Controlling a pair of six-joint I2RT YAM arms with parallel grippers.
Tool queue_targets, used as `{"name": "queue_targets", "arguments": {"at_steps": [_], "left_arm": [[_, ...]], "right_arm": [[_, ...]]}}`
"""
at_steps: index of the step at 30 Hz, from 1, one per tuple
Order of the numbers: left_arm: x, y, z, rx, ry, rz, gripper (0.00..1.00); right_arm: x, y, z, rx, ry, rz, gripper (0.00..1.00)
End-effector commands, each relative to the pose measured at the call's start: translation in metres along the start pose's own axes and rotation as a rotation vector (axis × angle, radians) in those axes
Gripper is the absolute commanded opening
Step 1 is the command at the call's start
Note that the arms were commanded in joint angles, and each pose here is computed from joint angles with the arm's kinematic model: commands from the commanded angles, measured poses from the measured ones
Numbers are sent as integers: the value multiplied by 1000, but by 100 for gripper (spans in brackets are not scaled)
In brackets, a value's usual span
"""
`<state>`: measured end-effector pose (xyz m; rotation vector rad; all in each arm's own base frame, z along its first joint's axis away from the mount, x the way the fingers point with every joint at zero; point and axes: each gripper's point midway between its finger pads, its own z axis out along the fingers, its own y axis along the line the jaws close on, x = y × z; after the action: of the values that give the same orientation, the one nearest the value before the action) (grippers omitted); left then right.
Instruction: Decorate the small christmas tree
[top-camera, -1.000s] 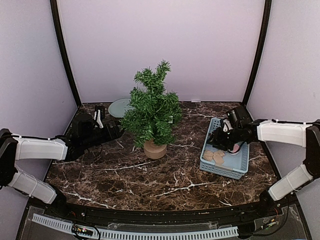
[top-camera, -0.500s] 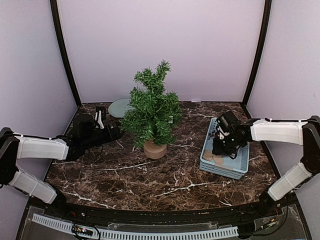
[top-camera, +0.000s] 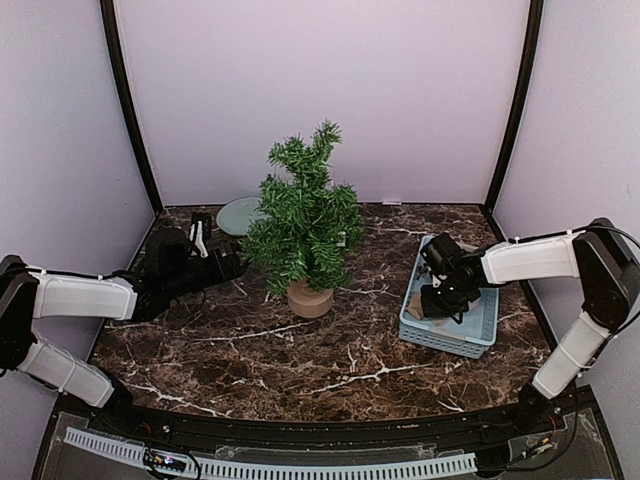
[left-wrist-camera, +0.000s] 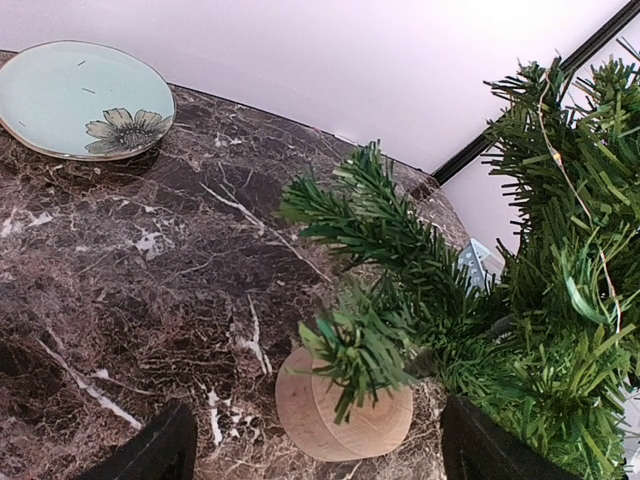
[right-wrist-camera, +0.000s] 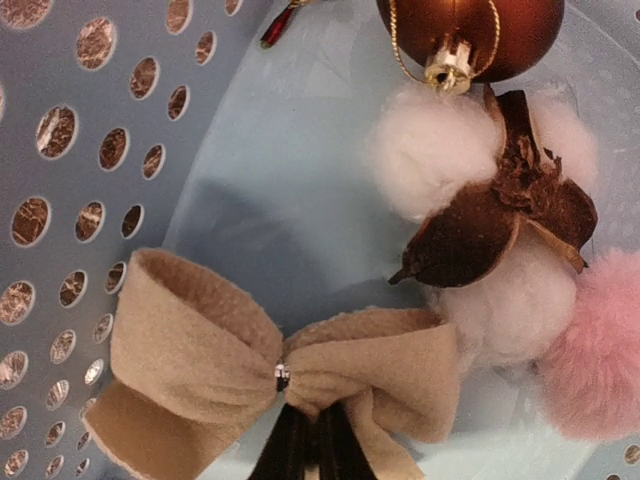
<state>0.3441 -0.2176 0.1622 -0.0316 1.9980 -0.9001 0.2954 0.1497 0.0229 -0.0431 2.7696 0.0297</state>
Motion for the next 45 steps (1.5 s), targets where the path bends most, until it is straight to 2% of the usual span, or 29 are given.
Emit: {"name": "queue_targets", "arguments": {"at_steps": [1, 11, 16, 22, 30, 34, 39, 45], "left_arm": [[-12, -7, -5, 21, -33, 13, 87], [-14, -12, -2, 37, -26, 17, 87], [-18, -11, -3, 19, -29, 29, 88], [-21, -7, -7, -25, -28, 28, 99], [-40, -11, -38, -49, -115, 82, 99], [-46, -17, -55, -50, -135, 152, 99], [-49, -25, -67, -24, -145, 193, 98], [-42, -38, -64, 58, -117, 207, 96]], "right_arm": [[-2, -1, -5, 6, -35, -21, 0], [-26, -9, -72, -36, -214, -36, 0], [-48, 0, -129, -124, -390, -99, 0], [-78, 34, -211, -288, -631, -207, 0], [-83, 109, -276, -422, -750, -382, 0], [-67, 150, -281, -451, -753, -416, 0], [-19, 203, -265, -518, -726, -454, 0], [4, 229, -233, -436, -662, -551, 0]]}}
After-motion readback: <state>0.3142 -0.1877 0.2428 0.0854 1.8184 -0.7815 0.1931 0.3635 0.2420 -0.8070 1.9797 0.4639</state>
